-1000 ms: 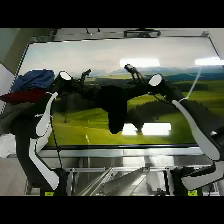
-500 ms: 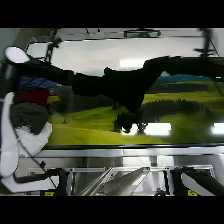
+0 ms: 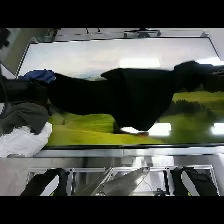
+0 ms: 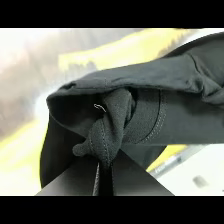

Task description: Fold the shirts.

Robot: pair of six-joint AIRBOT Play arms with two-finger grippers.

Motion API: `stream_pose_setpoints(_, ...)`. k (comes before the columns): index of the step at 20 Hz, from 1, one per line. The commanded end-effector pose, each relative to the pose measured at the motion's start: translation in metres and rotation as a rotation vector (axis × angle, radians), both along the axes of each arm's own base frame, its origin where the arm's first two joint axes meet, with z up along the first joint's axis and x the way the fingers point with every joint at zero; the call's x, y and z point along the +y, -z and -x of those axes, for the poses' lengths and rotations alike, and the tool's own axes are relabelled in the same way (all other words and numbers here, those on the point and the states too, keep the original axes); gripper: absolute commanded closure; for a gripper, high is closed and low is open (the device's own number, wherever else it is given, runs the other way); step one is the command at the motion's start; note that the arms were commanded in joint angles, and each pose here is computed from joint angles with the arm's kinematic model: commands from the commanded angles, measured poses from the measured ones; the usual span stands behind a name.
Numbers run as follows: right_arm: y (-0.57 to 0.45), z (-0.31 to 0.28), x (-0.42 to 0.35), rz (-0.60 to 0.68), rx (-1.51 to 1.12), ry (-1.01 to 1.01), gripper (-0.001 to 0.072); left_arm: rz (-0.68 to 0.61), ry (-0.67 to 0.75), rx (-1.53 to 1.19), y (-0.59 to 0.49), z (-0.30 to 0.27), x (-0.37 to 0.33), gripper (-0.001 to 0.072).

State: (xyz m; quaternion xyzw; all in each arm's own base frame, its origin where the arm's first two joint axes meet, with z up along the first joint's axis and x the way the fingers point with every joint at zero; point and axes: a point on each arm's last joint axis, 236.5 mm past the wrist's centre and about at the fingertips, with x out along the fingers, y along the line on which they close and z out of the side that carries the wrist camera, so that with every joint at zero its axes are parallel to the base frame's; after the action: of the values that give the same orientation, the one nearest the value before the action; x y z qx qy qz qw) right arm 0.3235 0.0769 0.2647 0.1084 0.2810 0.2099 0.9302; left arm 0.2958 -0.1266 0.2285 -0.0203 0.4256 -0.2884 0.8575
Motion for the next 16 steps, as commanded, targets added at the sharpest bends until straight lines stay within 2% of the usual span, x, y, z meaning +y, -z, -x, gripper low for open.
stream_pose_setpoints(1,0.103,0.002,-0.009,-0.08,0.332,0.074,0.0687,-0.019,-0.023,0.162,0.08,0.007,0.002,0.0683)
stream_pose_setpoints(4,0.188,0.009,-0.009,-0.131,0.564,0.098,0.0686,-0.036,-0.007,0.345,0.158,0.014,-0.008,0.0684)
stream_pose_setpoints(6,0.229,0.014,-0.008,-0.114,0.636,0.072,0.0686,-0.056,0.021,0.437,0.202,0.021,-0.017,0.0684)
stream_pose_setpoints(11,0.256,-0.004,0.012,-0.109,0.561,-0.113,0.0686,-0.113,0.074,0.519,0.284,0.018,-0.045,0.0684)
stream_pose_setpoints(12,0.26,-0.013,0.009,-0.094,0.53,-0.109,0.0634,-0.123,0.084,0.537,0.294,0.018,-0.049,0.0684)
stream_pose_setpoints(13,0.263,-0.021,0.0,-0.077,0.513,-0.077,0.039,-0.133,0.097,0.562,0.302,0.019,-0.053,0.0684)
stream_pose_setpoints(14,0.262,-0.028,-0.01,-0.056,0.492,-0.047,0.0206,-0.141,0.113,0.594,0.307,0.021,-0.055,0.0684)
stream_pose_setpoints(16,0.248,-0.035,-0.023,-0.025,0.458,-0.032,0.0198,-0.15,0.143,0.632,0.312,0.022,-0.058,0.0685)
